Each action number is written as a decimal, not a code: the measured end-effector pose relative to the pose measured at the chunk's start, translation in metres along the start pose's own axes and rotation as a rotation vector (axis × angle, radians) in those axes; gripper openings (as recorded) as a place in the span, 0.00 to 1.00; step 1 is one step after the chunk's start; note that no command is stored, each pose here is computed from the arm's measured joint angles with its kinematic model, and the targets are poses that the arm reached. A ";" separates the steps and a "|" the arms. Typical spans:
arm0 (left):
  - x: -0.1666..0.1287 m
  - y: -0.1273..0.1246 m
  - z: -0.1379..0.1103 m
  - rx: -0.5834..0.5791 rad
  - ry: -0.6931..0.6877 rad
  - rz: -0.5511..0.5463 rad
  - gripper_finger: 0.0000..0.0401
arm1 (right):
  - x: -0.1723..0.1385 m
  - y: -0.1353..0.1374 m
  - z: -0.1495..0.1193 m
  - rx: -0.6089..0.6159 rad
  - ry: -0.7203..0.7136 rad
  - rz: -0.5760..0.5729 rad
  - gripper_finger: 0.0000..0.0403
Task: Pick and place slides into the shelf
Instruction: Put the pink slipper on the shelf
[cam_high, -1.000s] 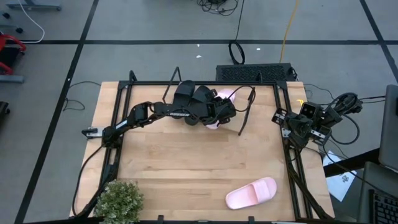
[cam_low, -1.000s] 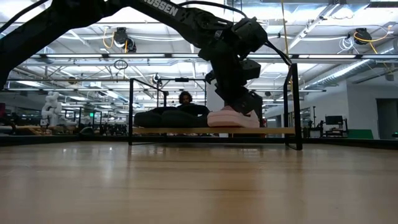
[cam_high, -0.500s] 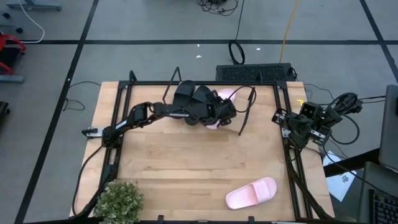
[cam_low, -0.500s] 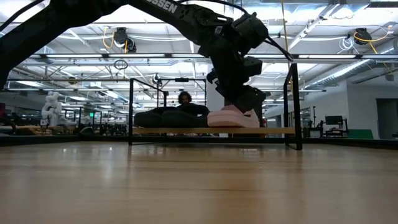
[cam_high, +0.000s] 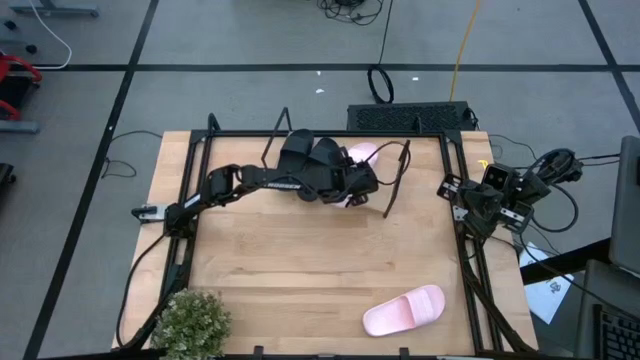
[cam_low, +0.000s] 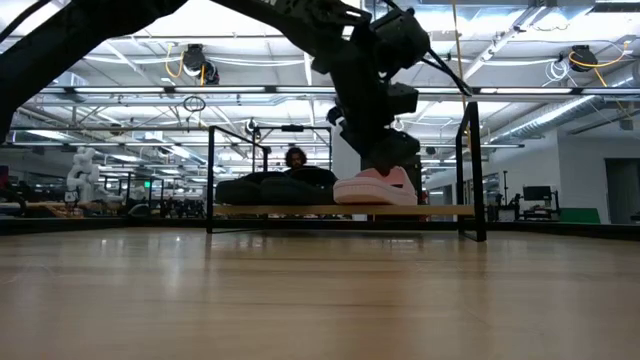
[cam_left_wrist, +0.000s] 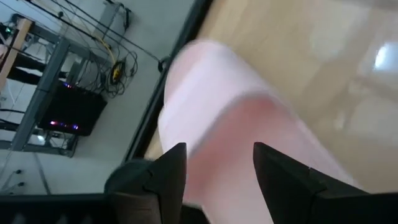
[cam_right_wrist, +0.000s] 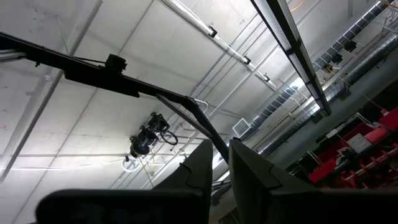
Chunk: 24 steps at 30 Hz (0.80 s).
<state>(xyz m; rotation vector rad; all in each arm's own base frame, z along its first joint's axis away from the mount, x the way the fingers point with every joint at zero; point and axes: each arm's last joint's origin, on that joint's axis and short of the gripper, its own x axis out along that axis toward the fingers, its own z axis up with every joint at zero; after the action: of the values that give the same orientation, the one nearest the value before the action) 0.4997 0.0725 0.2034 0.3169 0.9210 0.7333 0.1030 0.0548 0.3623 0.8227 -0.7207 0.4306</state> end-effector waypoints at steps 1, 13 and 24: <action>-0.002 -0.001 -0.002 0.017 0.014 -0.004 0.47 | 0.000 0.000 0.000 0.000 0.000 0.000 0.11; -0.095 0.026 0.020 0.009 -0.099 0.069 0.47 | -0.004 -0.002 -0.003 -0.023 0.104 -0.008 0.11; -0.185 0.093 0.011 -0.207 -0.116 0.067 0.47 | -0.019 -0.020 -0.047 0.243 0.659 -0.111 0.11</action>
<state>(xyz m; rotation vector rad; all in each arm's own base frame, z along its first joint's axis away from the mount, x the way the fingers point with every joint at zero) 0.3962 0.0119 0.3723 0.2055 0.7211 0.8560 0.1218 0.0777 0.3165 0.8748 -0.0104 0.6535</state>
